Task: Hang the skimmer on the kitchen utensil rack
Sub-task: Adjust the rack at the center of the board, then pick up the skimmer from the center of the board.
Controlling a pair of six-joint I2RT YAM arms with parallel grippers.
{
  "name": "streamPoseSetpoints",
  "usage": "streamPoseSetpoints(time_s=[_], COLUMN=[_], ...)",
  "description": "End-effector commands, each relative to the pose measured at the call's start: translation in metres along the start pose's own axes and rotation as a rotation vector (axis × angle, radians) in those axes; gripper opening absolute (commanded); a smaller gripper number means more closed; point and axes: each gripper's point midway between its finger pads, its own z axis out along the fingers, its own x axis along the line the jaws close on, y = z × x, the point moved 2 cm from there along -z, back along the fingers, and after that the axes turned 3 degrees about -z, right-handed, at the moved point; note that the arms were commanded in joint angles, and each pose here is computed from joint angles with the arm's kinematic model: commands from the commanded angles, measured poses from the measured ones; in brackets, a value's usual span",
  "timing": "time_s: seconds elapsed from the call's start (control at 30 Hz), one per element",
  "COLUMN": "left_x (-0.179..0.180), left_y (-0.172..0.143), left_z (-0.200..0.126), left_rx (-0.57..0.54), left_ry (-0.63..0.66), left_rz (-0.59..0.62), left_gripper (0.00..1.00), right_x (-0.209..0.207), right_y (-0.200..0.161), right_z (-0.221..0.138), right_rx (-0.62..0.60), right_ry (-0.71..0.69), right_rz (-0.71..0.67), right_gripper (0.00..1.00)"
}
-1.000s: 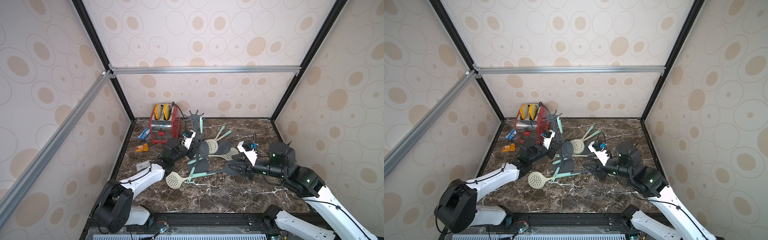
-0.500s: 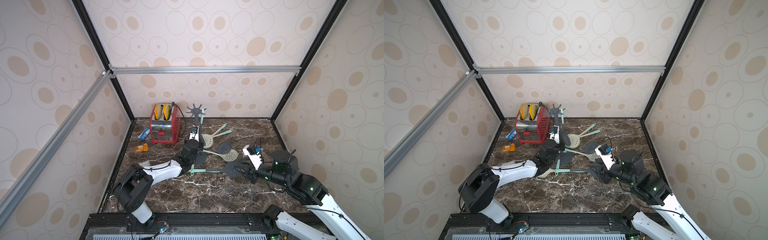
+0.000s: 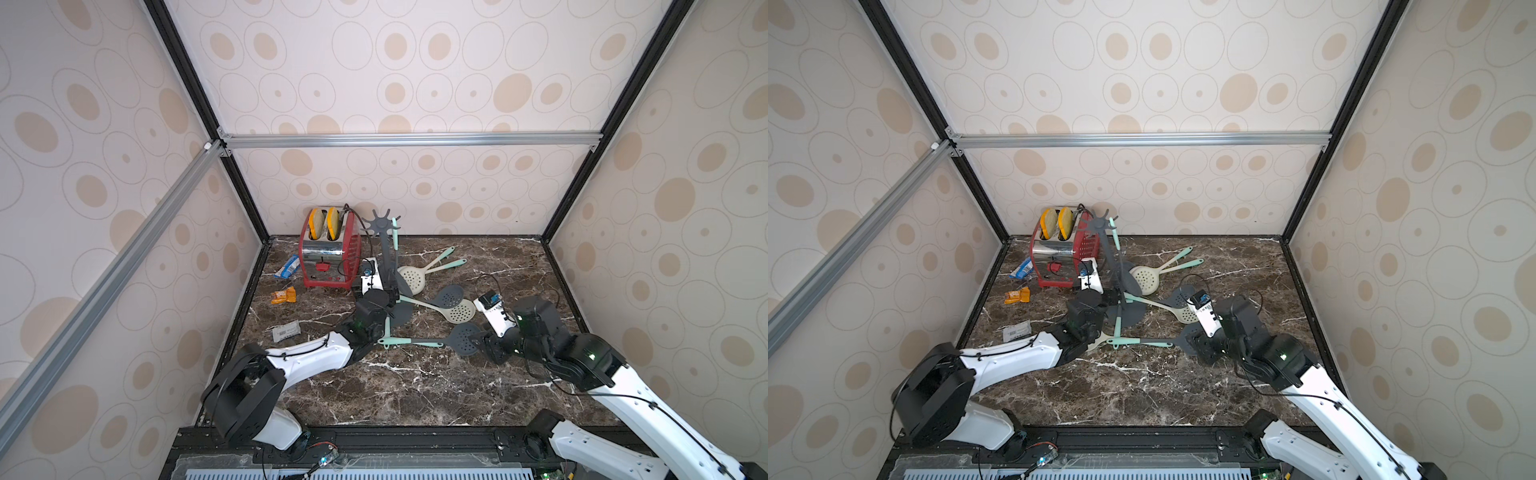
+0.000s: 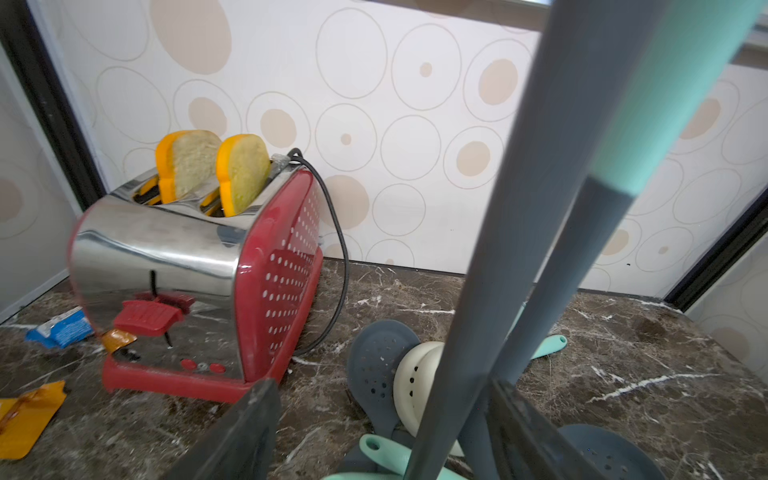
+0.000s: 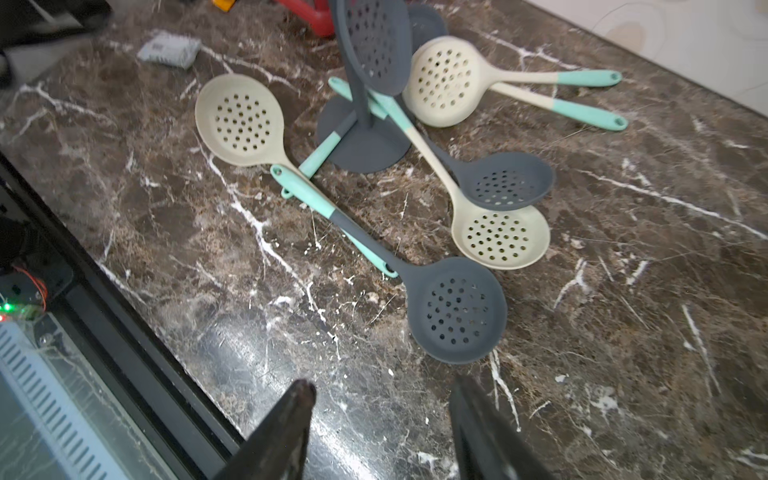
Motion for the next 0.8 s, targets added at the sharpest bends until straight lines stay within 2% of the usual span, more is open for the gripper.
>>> streamPoseSetpoints(time_s=[0.0, 0.1, 0.2, 0.33, 0.47, 0.77], left_x=[0.027, 0.046, 0.067, 0.087, 0.097, 0.09], left_y=[-0.004, -0.007, -0.008, -0.009, -0.013, -0.037], left_z=[-0.023, -0.044, -0.066, -0.094, -0.119, -0.152], left_rx=[0.095, 0.17, 0.251, 0.36, 0.491, 0.772], left_ry=[0.065, 0.08, 0.124, 0.149, 0.15, 0.063], left_rz=[0.028, 0.042, 0.014, -0.018, -0.024, -0.013], left_gripper=[0.83, 0.89, 0.99, 0.99, 0.99, 0.99], right_x=[0.019, 0.032, 0.038, 0.025, 0.003, -0.054], right_y=[0.002, 0.005, 0.002, 0.008, 0.018, 0.027], right_z=[0.022, 0.046, 0.072, 0.101, 0.127, 0.196], right_rx=[0.016, 0.046, 0.103, 0.159, 0.154, 0.194], right_ry=[0.136, 0.242, 0.316, 0.261, 0.227, 0.183], right_rz=[-0.122, -0.197, -0.258, -0.272, -0.244, -0.207], right_gripper=[0.58, 0.58, 0.58, 0.56, 0.55, 0.51])
